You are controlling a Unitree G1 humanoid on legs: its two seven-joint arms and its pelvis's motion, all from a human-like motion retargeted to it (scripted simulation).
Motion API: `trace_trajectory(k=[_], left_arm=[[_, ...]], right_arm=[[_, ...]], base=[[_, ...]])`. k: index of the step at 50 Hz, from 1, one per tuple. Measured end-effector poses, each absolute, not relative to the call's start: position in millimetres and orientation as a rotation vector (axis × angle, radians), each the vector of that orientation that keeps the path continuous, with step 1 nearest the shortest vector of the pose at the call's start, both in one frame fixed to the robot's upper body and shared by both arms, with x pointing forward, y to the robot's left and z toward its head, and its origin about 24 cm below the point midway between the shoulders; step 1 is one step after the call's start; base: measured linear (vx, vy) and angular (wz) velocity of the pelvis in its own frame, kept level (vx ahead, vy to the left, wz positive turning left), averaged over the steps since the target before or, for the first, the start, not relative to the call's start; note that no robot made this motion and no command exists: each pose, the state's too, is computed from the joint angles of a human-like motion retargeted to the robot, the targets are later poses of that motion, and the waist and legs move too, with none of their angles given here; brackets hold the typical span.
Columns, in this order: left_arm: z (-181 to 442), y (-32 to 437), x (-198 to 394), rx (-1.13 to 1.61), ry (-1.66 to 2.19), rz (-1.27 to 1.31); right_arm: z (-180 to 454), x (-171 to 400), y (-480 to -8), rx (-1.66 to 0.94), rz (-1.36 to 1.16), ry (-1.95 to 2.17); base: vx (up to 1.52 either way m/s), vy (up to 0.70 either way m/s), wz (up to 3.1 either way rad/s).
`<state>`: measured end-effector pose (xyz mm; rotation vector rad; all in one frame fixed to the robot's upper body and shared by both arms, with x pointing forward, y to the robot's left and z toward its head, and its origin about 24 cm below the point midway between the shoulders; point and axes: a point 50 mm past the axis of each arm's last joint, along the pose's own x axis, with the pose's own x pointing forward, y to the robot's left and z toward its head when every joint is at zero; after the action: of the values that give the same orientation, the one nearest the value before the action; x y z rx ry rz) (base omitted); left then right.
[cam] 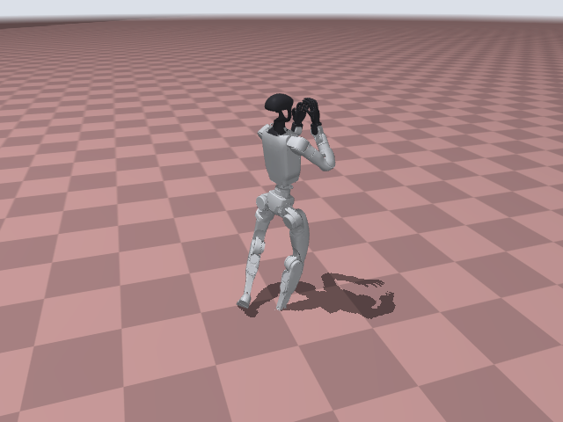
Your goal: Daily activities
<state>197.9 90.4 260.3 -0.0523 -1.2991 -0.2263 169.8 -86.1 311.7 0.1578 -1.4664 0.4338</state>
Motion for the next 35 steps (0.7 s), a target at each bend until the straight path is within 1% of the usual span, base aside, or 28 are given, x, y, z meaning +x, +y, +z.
trace_trajectory(k=[8, 21, 27, 31, 35], left_arm=[[254, 89, 204, 0.007, -1.260, -0.205], [259, 87, 216, 0.084, -1.267, -0.190], [257, 83, 220, 0.154, -1.250, -0.279], [240, 82, 226, 0.253, -1.154, -0.388], [210, 85, 235, 0.370, -0.976, -0.522]], right_arm=[[309, 176, -85, 0.125, 0.422, -1.425], [323, 186, -91, 0.052, 0.318, -1.465], [323, 188, -93, 0.007, 0.359, -1.453], [308, 197, -94, -0.047, 0.430, -1.350], [282, 212, -95, -0.136, 0.515, -1.180]], base=[[0.00, -0.04, -0.19], [-0.02, -0.05, -0.21], [-0.04, -0.11, -0.24], [-0.06, -0.08, -0.29], [-0.05, 0.02, -0.33]])
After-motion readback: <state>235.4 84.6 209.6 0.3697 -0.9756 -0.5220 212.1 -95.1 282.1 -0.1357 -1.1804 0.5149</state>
